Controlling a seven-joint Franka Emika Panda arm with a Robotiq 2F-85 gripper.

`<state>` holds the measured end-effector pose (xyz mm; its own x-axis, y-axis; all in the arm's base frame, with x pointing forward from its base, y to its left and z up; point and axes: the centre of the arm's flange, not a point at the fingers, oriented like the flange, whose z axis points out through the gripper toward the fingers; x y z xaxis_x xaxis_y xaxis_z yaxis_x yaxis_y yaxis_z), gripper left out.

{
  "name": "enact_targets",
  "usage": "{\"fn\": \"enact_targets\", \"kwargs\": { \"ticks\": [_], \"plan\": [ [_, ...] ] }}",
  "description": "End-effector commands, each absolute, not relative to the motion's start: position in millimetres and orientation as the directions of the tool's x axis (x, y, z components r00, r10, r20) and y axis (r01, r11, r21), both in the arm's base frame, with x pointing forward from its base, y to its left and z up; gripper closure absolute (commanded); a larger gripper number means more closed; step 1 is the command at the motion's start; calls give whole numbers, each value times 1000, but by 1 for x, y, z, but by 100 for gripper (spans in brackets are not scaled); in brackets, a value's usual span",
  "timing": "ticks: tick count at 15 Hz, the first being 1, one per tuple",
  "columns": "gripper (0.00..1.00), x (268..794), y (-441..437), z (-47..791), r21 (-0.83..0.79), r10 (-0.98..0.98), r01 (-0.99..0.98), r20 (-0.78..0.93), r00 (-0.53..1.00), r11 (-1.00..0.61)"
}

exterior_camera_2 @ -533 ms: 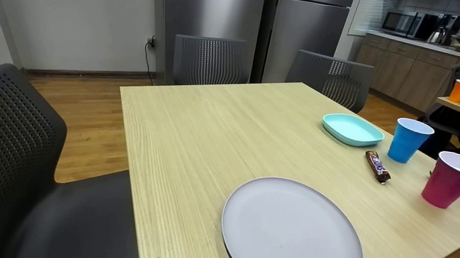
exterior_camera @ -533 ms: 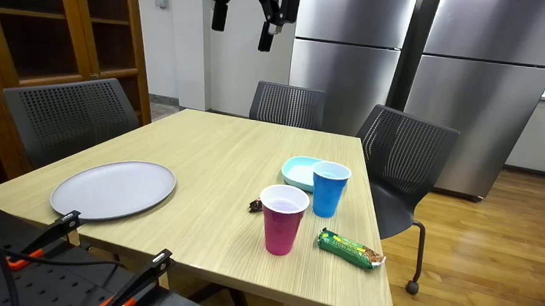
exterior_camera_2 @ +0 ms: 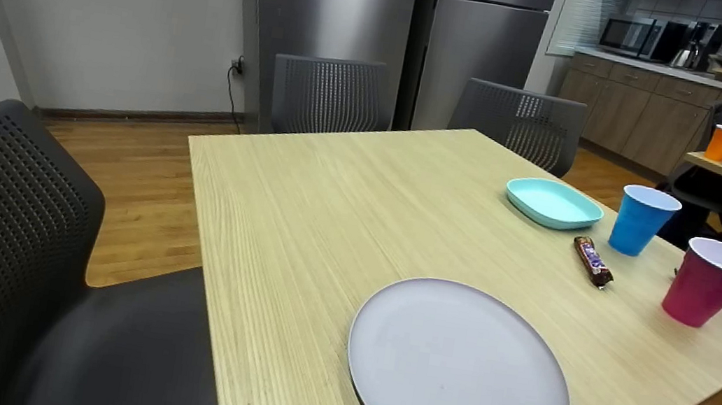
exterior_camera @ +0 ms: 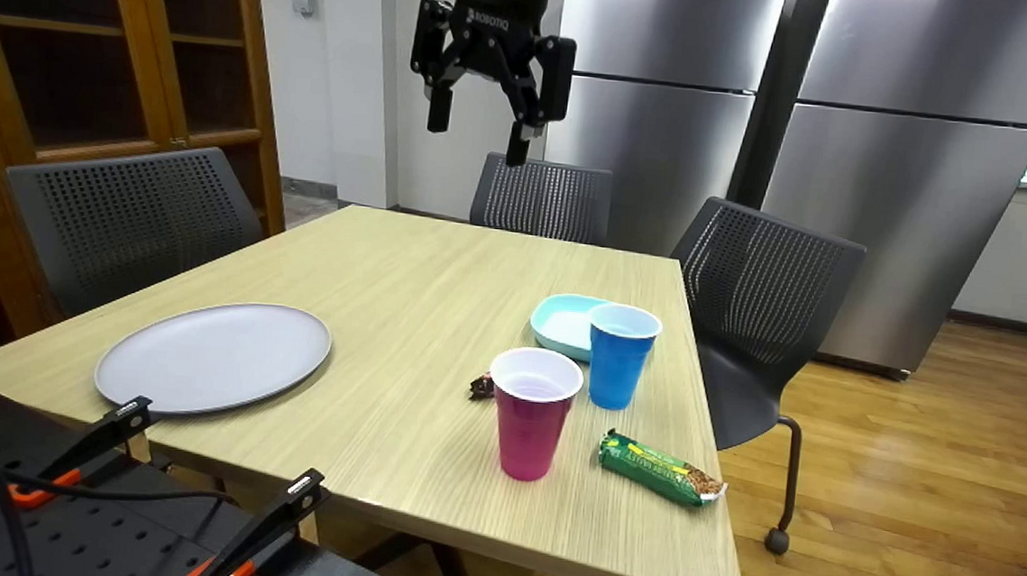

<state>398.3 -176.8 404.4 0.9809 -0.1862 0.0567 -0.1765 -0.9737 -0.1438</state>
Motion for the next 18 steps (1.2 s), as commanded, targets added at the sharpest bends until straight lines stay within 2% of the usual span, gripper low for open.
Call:
{"fn": "enact_targets", "kwargs": {
  "ticks": [1,9,18],
  "plan": [
    [0,413,-178,384,-138,-236,-224,81,968,-965],
    [0,423,-186,351,-163,-302,-282,117,946,-946],
    [0,429,-191,309,-94,-317,-308,98,943,-947]
  ]
}}
